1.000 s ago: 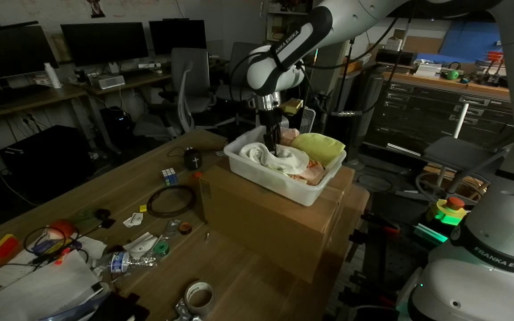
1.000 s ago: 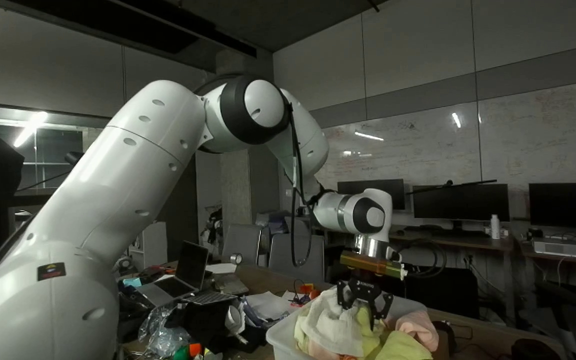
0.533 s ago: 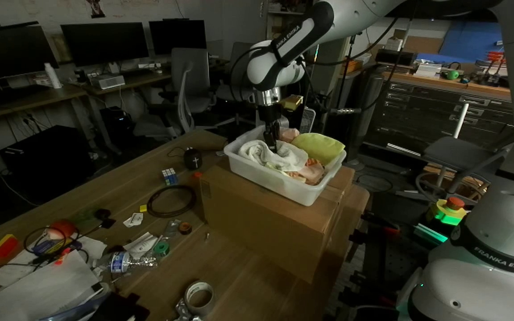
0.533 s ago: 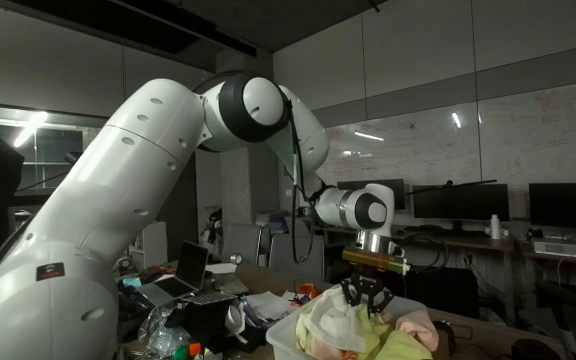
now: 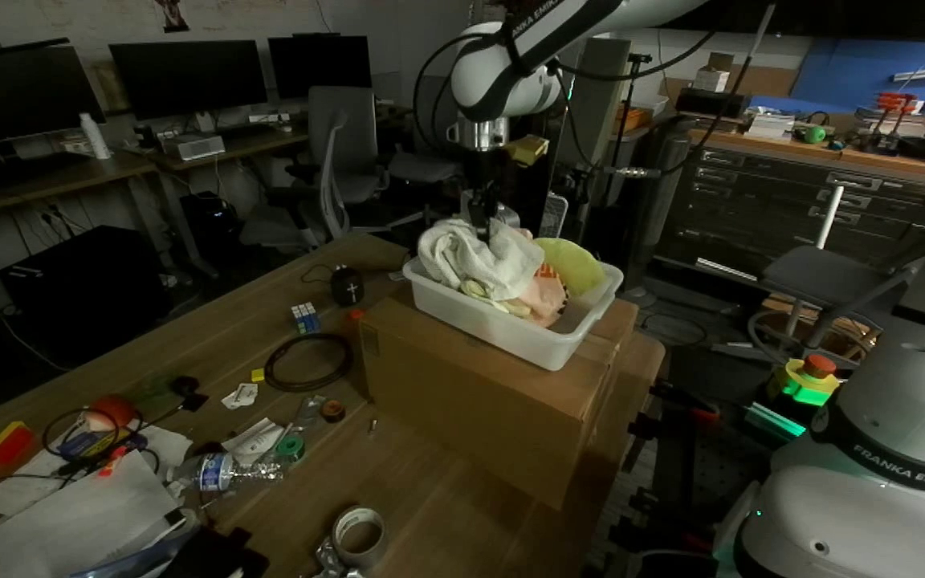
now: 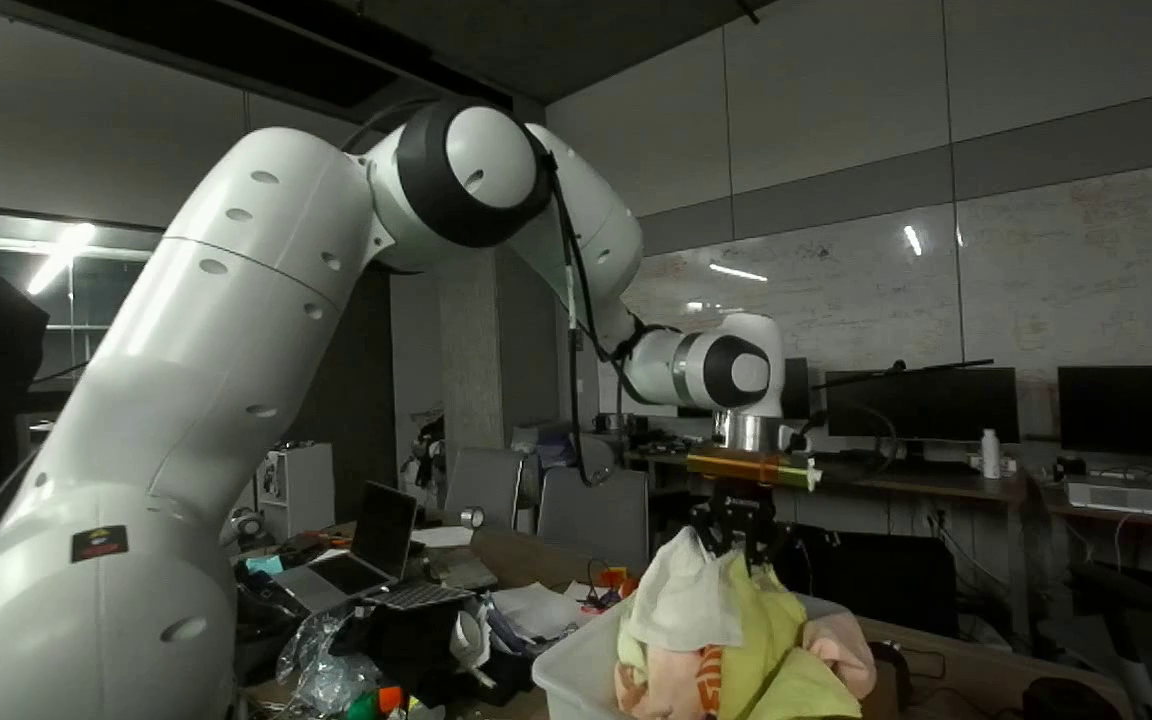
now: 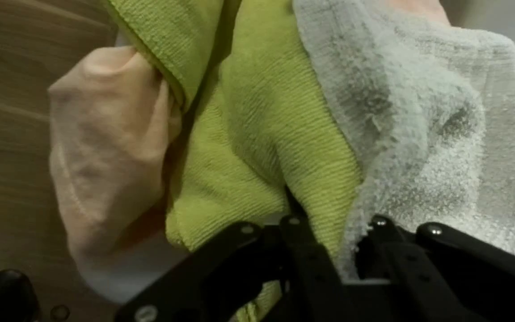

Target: Pick up the clothes from the box and put them on the table

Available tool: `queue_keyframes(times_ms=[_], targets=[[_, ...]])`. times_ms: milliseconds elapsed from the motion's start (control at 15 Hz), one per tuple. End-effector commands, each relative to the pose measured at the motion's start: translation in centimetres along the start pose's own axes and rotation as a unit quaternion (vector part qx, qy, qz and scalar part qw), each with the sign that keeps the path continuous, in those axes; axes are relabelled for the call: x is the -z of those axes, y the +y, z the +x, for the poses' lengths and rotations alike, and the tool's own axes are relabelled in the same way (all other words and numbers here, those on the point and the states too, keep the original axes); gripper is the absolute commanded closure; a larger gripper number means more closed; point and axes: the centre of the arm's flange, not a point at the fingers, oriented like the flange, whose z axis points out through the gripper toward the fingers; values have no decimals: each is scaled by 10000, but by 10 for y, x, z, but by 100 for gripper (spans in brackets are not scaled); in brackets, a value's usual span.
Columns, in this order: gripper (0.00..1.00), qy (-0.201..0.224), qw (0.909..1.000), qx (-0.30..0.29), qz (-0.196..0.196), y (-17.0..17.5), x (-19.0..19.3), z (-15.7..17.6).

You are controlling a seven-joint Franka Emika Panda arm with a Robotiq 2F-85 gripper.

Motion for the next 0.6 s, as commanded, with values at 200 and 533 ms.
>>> queue_keyframes(times_ms=[200,533], targets=[[94,1355,9884,-338,-590,-29,138,-48],[94,2219,9698,-636,-790,-53,228,-84]])
